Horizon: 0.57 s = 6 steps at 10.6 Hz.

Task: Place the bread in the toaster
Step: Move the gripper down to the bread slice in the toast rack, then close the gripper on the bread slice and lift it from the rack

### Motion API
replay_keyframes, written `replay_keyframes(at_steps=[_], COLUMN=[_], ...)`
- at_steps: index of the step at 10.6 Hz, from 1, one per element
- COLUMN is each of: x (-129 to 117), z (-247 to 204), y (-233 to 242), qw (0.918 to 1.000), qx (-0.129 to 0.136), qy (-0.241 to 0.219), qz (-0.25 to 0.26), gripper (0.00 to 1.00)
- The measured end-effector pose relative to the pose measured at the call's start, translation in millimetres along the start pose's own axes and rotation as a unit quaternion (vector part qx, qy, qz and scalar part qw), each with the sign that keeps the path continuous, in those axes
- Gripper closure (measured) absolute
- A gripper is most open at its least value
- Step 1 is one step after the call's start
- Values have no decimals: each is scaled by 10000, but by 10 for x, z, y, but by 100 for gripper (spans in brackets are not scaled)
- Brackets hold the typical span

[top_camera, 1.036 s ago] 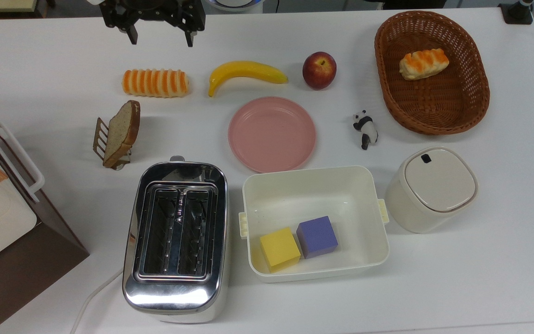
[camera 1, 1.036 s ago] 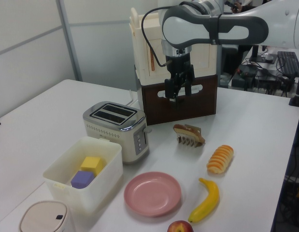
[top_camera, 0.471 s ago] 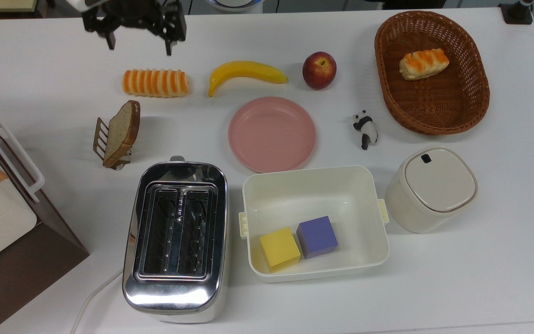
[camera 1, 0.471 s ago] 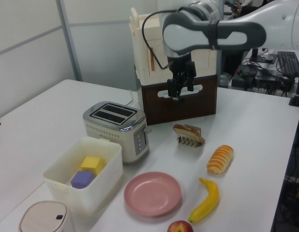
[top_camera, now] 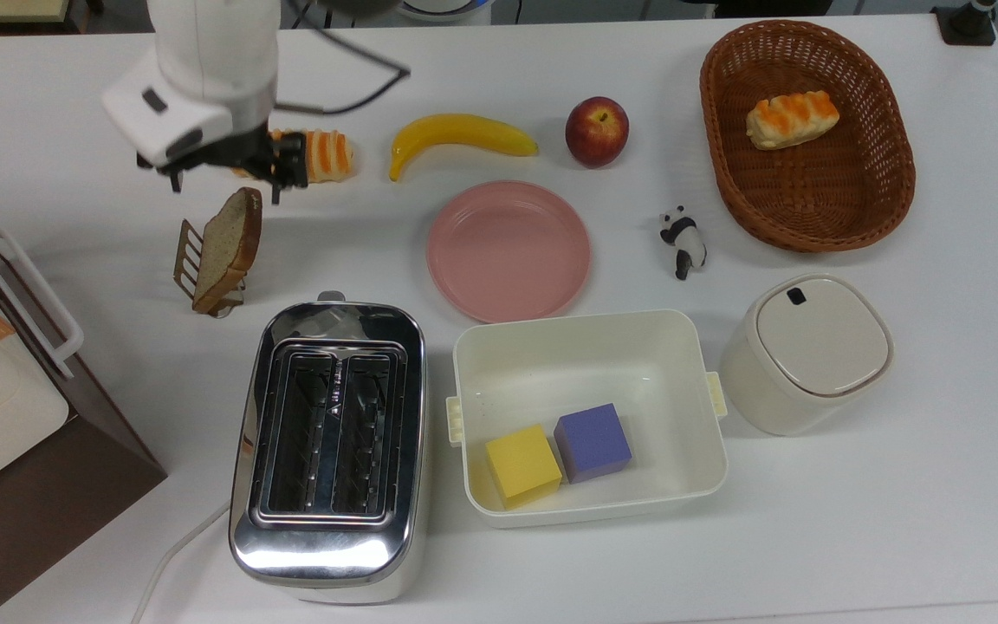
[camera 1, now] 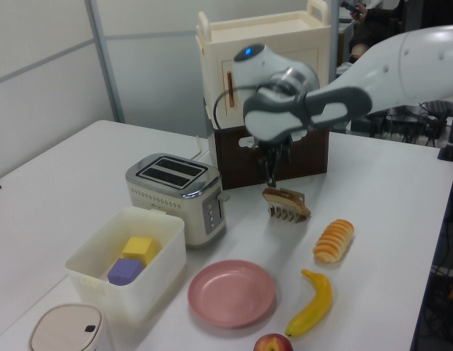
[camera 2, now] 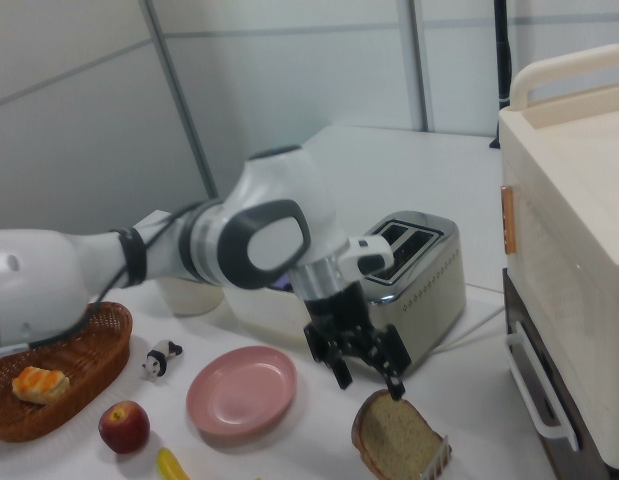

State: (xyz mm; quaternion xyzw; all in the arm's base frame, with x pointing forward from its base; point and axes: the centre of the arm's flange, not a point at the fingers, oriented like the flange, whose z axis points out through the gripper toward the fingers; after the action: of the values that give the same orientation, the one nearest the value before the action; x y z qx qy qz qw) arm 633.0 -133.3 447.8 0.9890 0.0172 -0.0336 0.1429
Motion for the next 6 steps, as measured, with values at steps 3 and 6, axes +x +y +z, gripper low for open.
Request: replay_keyframes(at_steps=[3,6], x=[74,91], z=[321,397], y=[-58,-131], qw=[9996,9994], qx=[-111,-102], qy=[-222,-286], qz=[-114,-186], gripper=[5,49])
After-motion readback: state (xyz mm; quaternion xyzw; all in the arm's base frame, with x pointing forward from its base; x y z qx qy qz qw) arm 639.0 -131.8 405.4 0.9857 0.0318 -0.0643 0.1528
